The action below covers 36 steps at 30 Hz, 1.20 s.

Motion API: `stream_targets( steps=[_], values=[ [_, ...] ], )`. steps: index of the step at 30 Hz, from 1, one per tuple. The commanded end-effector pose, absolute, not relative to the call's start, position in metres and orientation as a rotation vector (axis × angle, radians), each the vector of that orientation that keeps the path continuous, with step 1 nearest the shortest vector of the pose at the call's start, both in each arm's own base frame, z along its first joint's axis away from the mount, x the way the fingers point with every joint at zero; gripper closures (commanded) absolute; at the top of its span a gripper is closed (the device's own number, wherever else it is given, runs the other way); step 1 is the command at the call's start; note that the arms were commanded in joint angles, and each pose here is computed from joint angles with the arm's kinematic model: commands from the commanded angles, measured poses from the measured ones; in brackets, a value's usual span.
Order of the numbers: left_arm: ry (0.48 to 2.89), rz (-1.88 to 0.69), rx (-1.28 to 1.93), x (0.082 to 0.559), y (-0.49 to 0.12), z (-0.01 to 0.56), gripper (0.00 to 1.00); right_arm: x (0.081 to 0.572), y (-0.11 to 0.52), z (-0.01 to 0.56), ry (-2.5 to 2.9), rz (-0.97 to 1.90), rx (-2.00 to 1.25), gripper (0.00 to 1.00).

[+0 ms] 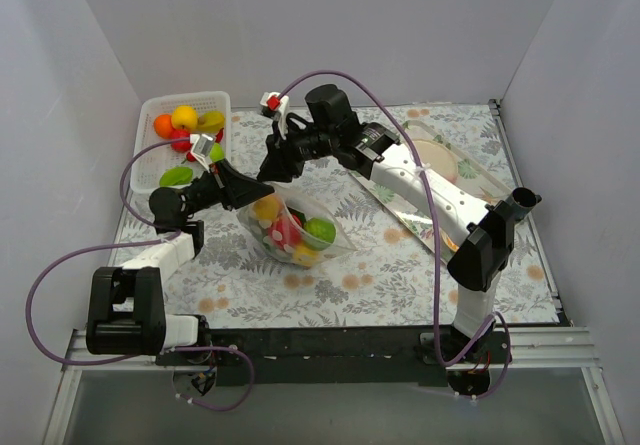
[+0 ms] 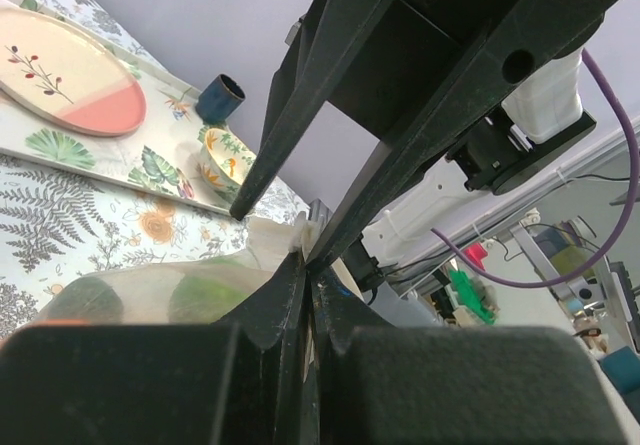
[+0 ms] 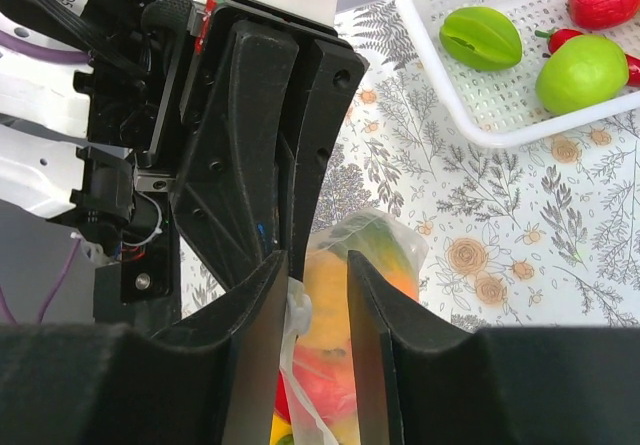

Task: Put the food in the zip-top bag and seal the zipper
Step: Zip the zipper food storage bag at the center of the board.

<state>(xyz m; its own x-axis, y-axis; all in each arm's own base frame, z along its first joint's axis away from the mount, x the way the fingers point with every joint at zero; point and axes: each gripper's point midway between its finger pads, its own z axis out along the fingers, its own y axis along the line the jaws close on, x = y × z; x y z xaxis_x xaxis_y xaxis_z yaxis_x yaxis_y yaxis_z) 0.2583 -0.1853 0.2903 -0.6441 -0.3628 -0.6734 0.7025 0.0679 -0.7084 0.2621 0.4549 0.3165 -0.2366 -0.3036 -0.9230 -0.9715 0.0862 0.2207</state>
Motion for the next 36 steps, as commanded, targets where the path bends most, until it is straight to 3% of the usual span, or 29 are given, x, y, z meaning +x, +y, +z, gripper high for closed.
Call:
stream_targets(
  steps=[1,14,36],
  values=[
    [1.21,-1.492,0.64,0.236,-0.185,0.339,1.0,0.255,0.448,0.336,1.597,1.16,-1.285,0.61],
    [1.221,-1.489,0.622,0.239,-0.185,0.338,1.0,0.243,0.431,0.352,1.55,1.355,-1.278,0.6],
    [1.231,-1.489,0.614,0.241,-0.184,0.335,1.0,0.252,0.437,0.342,1.594,1.368,-1.262,0.6]
  ],
)
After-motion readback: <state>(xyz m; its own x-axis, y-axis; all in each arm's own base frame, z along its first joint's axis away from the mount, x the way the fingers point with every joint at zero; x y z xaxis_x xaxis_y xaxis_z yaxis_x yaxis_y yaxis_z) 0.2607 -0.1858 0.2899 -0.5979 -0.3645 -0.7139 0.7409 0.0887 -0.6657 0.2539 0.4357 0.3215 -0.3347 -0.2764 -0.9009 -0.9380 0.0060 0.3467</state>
